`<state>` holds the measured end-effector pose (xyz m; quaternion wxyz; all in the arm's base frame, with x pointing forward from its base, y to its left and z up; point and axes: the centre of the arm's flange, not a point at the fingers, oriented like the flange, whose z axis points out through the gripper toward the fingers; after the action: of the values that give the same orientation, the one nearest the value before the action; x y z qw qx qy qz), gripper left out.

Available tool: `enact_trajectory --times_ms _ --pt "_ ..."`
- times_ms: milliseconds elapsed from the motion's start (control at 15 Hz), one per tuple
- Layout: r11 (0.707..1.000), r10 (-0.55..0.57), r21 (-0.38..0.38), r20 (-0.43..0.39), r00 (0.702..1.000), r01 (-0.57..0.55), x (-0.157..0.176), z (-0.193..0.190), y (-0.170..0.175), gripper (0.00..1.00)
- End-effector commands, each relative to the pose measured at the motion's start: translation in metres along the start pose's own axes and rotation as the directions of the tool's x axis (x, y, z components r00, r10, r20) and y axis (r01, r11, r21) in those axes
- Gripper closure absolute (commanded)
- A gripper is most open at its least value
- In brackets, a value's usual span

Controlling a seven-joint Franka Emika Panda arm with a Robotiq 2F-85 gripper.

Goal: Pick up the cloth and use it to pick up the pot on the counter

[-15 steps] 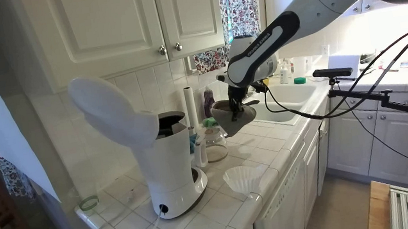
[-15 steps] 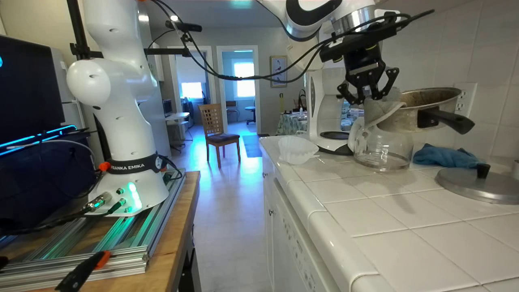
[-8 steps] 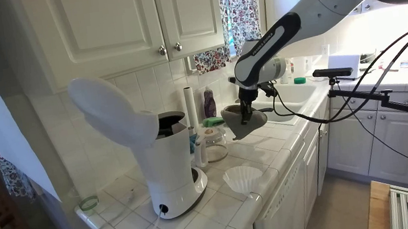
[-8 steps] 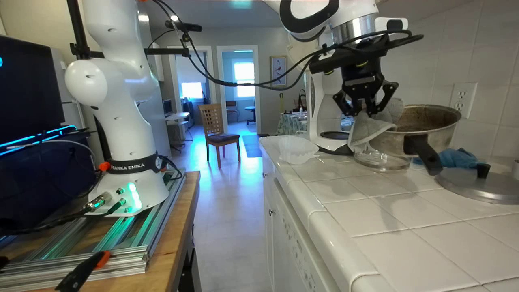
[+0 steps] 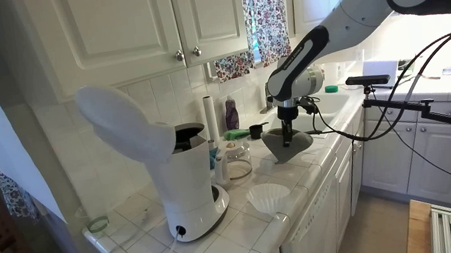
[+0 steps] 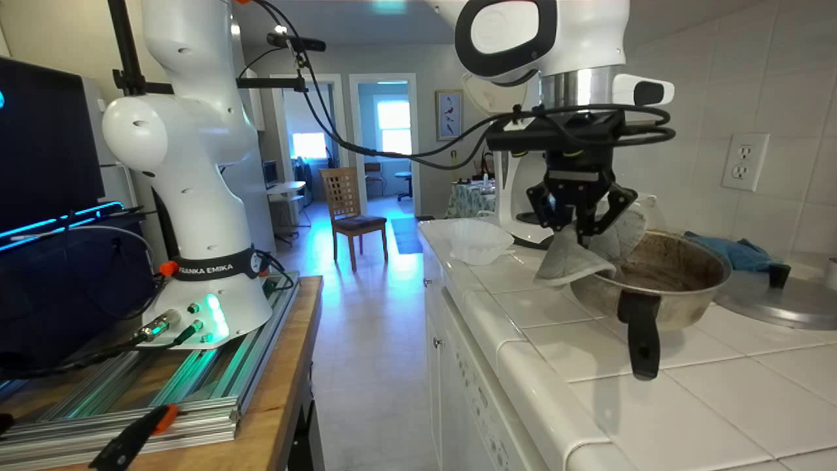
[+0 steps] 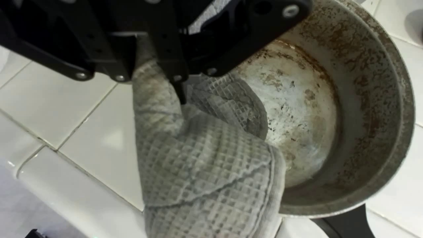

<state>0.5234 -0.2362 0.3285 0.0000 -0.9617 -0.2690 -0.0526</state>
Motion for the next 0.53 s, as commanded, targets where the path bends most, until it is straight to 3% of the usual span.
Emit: enact_trajectory --times_ms 0,467 --pt "0.999 0.039 0.003 0.048 0.998 -0.039 -0.008 0.011 0.026 0.97" --pt "0.993 0.118 -0.022 0.079 0.990 -0.117 -0.011 0.033 0.049 0.97"
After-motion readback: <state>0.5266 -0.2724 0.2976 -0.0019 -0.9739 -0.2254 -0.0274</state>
